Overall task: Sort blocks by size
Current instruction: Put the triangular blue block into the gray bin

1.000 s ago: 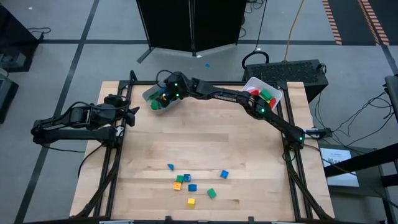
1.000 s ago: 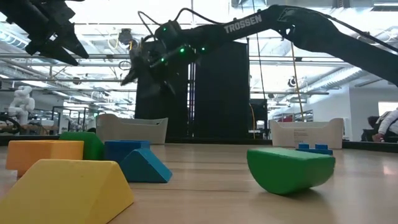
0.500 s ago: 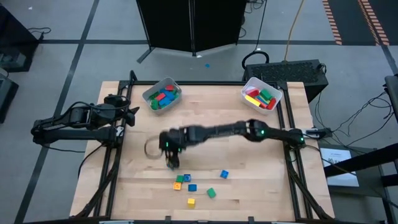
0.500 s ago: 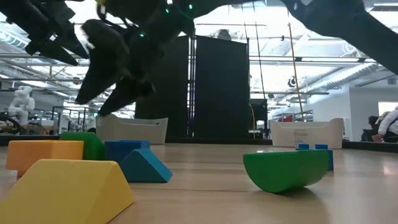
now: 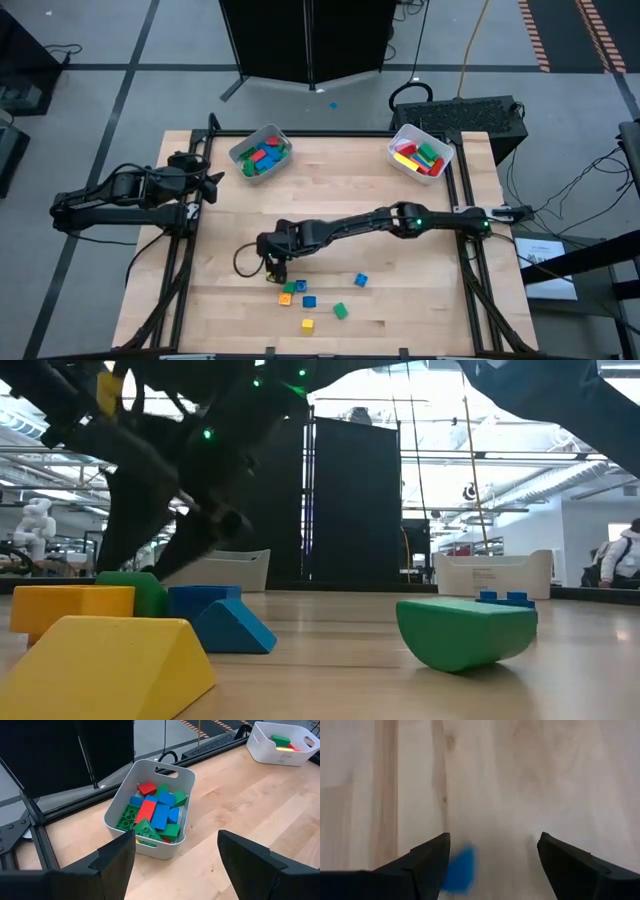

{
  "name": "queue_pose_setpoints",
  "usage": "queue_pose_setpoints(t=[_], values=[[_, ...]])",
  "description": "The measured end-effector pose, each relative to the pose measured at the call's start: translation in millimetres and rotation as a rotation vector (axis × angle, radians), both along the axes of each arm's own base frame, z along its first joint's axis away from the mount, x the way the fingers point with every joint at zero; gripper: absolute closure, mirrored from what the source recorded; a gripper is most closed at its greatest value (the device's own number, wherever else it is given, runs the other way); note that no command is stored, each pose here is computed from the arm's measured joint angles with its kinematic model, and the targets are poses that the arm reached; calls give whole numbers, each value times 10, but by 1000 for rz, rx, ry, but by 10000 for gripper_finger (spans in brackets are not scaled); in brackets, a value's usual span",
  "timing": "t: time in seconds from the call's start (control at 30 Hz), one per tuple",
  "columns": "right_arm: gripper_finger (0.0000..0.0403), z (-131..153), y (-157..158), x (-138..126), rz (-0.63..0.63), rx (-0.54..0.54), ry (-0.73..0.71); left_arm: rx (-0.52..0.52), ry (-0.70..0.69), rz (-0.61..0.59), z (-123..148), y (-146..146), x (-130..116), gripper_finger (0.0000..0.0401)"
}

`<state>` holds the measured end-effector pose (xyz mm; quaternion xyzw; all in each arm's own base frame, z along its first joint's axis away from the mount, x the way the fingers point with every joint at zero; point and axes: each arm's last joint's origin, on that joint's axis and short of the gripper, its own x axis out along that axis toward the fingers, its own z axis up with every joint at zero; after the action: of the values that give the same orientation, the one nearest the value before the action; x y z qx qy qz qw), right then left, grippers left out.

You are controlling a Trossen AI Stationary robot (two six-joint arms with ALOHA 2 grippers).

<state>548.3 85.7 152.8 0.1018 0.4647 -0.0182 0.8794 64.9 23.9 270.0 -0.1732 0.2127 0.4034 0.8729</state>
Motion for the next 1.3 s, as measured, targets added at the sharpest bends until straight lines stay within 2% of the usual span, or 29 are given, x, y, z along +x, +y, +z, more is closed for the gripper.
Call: queue_pose_setpoints(t=[0.13,0.27,0.63,0.93,1.07,1.13,1.3], values=[[113,-200,143,-1,-25,17,29,-1,2,-1,-7,0,1,120],[130,-247,184,-15,-45,14,43,-5,0,-6,-7,-2,3,120],[291,-303,181,-107,-78,-8,148,-5,1,-6,-8,-1,3,120],[294,-262,127,-112,-46,-30,150,-4,2,-6,-8,-1,3,120],[294,-132,-44,-116,-42,-55,145,-3,2,-7,-8,-1,3,120],[294,-30,-235,-120,-71,-113,138,-3,3,-7,-9,-1,3,120],[294,363,-836,-25,-193,-156,-39,-3,2,-7,-8,-1,3,120]])
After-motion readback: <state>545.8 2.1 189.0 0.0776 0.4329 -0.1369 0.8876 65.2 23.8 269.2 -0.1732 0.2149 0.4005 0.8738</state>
